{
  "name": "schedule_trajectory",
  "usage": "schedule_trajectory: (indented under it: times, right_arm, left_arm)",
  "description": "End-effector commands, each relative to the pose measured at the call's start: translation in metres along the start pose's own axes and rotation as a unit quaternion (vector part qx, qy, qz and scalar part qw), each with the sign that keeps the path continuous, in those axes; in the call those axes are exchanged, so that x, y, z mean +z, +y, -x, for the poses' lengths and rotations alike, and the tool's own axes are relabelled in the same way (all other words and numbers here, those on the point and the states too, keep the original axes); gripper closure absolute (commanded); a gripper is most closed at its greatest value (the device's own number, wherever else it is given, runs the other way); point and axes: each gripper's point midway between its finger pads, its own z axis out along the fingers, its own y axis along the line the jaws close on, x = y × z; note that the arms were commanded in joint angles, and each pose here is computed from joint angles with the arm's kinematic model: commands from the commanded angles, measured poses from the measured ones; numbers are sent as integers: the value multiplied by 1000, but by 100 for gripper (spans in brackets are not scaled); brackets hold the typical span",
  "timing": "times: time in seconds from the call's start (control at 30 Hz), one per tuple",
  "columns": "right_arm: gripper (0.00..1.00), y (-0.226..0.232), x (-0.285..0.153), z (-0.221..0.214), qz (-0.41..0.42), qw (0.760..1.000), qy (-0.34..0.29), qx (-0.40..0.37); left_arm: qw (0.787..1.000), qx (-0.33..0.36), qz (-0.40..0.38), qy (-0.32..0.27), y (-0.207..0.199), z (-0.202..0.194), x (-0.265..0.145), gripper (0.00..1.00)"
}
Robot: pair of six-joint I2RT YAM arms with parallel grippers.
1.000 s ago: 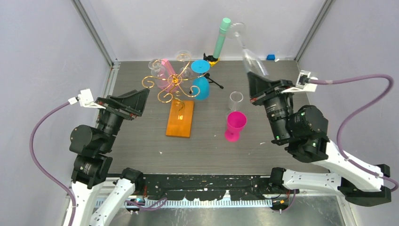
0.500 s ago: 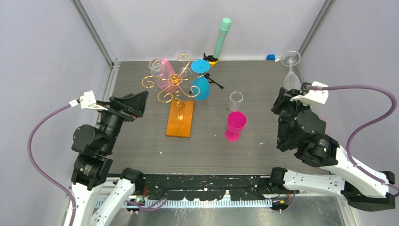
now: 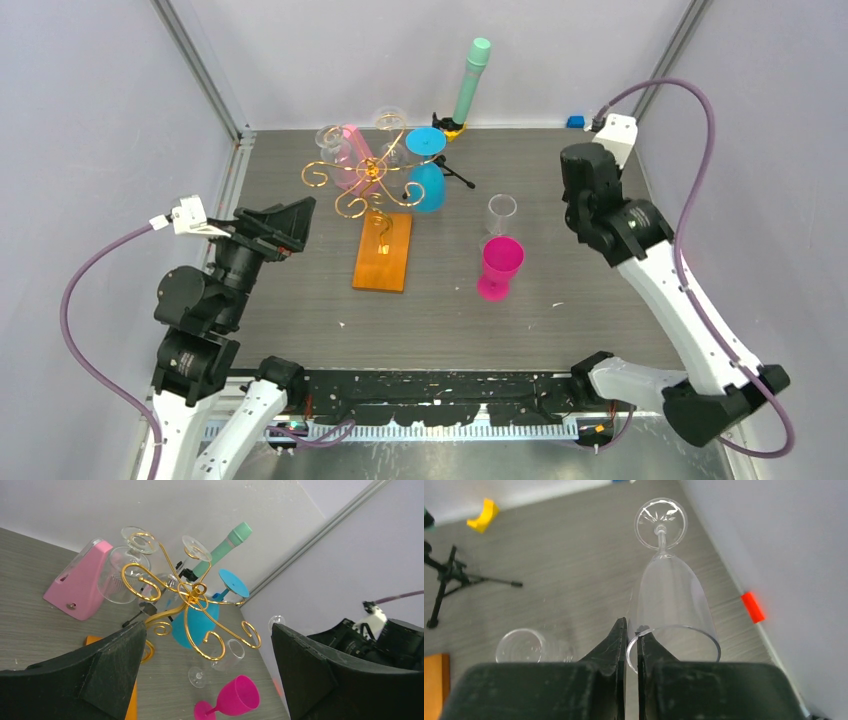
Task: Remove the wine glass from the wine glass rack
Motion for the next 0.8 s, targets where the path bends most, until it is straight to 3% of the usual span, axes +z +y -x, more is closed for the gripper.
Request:
schedule_trajectory:
  times: [0.0, 0.33, 0.67, 0.77]
  right_arm:
    - [100, 15, 2, -24, 75, 990, 118, 16]
    - [100, 36, 7, -90, 157, 943, 291, 35]
    - [100, 43, 4, -116, 168, 918, 360, 11]
    - [100, 39, 9, -117, 152, 920, 362, 2]
  left_arm:
    - [1000, 7, 6, -12, 3, 4, -2, 1]
    - [999, 19, 19, -18, 13, 1, -6, 1]
    - [998, 44, 32, -24, 22, 1, -11, 1]
    - [998, 55, 34, -27, 24, 3, -13, 0]
